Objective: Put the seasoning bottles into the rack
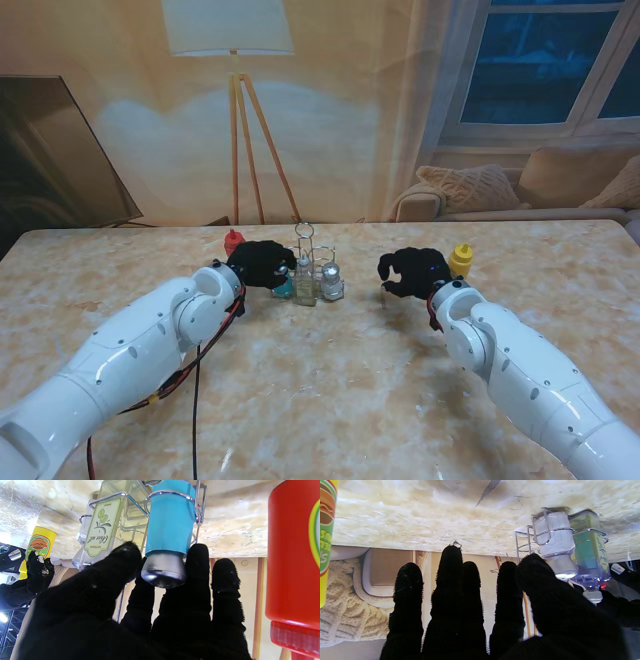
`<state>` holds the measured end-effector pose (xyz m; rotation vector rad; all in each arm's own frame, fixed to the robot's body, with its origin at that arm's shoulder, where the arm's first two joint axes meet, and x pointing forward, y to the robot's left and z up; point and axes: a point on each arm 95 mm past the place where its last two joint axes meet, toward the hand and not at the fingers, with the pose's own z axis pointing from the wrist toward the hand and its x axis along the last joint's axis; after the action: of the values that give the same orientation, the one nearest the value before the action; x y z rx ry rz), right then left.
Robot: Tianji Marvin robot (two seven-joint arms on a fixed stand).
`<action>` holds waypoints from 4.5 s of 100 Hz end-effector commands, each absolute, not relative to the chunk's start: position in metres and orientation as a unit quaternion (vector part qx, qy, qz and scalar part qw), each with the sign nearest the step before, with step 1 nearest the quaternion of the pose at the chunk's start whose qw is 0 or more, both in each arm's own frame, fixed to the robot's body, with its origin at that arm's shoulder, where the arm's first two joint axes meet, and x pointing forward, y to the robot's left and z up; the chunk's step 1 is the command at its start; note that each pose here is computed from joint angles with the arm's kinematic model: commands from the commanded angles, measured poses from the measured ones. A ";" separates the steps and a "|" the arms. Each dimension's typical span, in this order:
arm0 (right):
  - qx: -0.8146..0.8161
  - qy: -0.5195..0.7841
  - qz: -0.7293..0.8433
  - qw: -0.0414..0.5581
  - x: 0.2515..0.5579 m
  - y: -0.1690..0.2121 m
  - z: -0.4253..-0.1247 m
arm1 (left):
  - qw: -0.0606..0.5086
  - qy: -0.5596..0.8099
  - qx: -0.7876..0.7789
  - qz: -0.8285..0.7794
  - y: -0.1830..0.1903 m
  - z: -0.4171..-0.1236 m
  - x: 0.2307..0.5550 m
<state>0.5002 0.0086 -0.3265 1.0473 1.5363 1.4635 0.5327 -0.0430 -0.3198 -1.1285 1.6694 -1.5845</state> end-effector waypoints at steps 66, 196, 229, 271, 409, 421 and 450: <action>0.411 0.608 0.569 0.371 0.496 0.011 -0.331 | 0.289 0.624 -0.408 -0.601 -0.040 -0.308 0.525; 0.403 0.610 0.573 0.370 0.497 0.014 -0.330 | 0.335 0.621 -0.309 -0.638 0.008 -0.250 0.485; 0.399 0.619 0.563 0.374 0.505 0.016 -0.329 | 0.349 0.628 -0.303 -0.626 0.024 -0.251 0.490; 0.417 0.617 0.555 0.371 0.512 0.003 -0.331 | 0.344 0.666 -0.288 -0.596 0.034 -0.237 0.501; 0.433 0.609 0.547 0.377 0.528 -0.019 -0.332 | 0.358 0.719 -0.318 -0.503 0.052 -0.240 0.569; 0.434 0.609 0.546 0.377 0.528 -0.019 -0.332 | 0.352 0.721 -0.328 -0.500 0.051 -0.242 0.577; 0.436 0.611 0.543 0.376 0.529 -0.019 -0.332 | 0.330 0.732 -0.347 -0.484 0.047 -0.249 0.590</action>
<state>0.5301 -0.0227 -0.3278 1.1027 1.5424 1.3977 0.5860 0.0512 -0.2509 -0.8964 1.9084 -1.2711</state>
